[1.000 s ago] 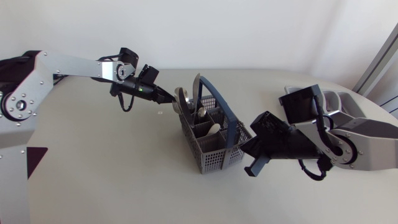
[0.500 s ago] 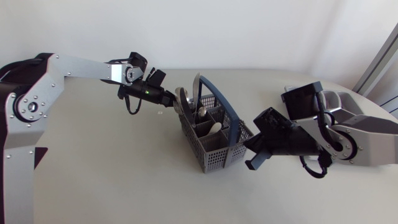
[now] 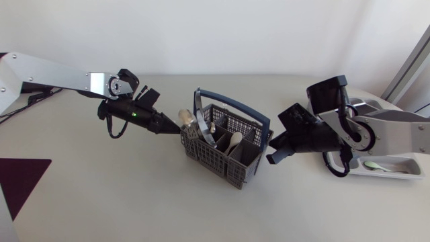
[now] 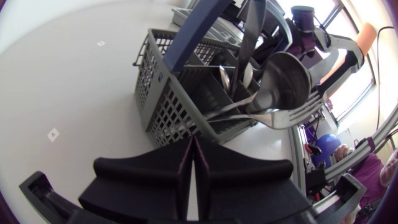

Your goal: Sort the cutlery from the basket into the organizer compartments.

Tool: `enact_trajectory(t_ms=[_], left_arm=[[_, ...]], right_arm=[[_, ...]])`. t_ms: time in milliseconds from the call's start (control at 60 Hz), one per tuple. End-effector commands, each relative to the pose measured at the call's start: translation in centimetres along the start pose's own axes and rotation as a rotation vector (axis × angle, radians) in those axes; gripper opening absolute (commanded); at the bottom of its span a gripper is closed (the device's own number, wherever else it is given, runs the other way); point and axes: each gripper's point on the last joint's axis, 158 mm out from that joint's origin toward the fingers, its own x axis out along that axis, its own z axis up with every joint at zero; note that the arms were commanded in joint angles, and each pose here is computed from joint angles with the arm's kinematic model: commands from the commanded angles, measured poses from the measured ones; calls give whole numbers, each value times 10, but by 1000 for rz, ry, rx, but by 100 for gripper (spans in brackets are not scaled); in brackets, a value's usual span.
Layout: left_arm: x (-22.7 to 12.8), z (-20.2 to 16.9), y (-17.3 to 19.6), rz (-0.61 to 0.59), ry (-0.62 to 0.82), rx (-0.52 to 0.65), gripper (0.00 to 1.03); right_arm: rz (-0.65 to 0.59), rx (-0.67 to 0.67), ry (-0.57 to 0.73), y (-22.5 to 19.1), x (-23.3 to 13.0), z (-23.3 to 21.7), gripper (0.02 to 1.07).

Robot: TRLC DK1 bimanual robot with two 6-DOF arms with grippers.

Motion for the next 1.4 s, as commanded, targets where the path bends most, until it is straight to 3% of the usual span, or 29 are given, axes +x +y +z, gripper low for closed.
enact_trajectory(t_ms=[0, 267, 533, 700, 833, 1383], left_arm=[[0, -4, -30, -59, -8, 32, 3], [-13, -25, -65, -61, -3, 45, 3], [-36, -21, -57, 4, -34, 34, 3], [-17, -29, -73, -25, 26, 42, 3], [-10, -32, -80, -37, 46, 47, 3], [-19, -48, -86, -23, 45, 58, 3]], right_arm=[[-13, 18, -49, -11, 3, 23, 8], [0, 38, -70, -27, 10, 40, 8], [-12, 64, -51, -36, -9, 17, 8], [22, 56, -34, -17, -20, -2, 8], [46, 47, -9, -9, -9, -5, 8], [131, 28, -28, 11, 24, 53, 8]])
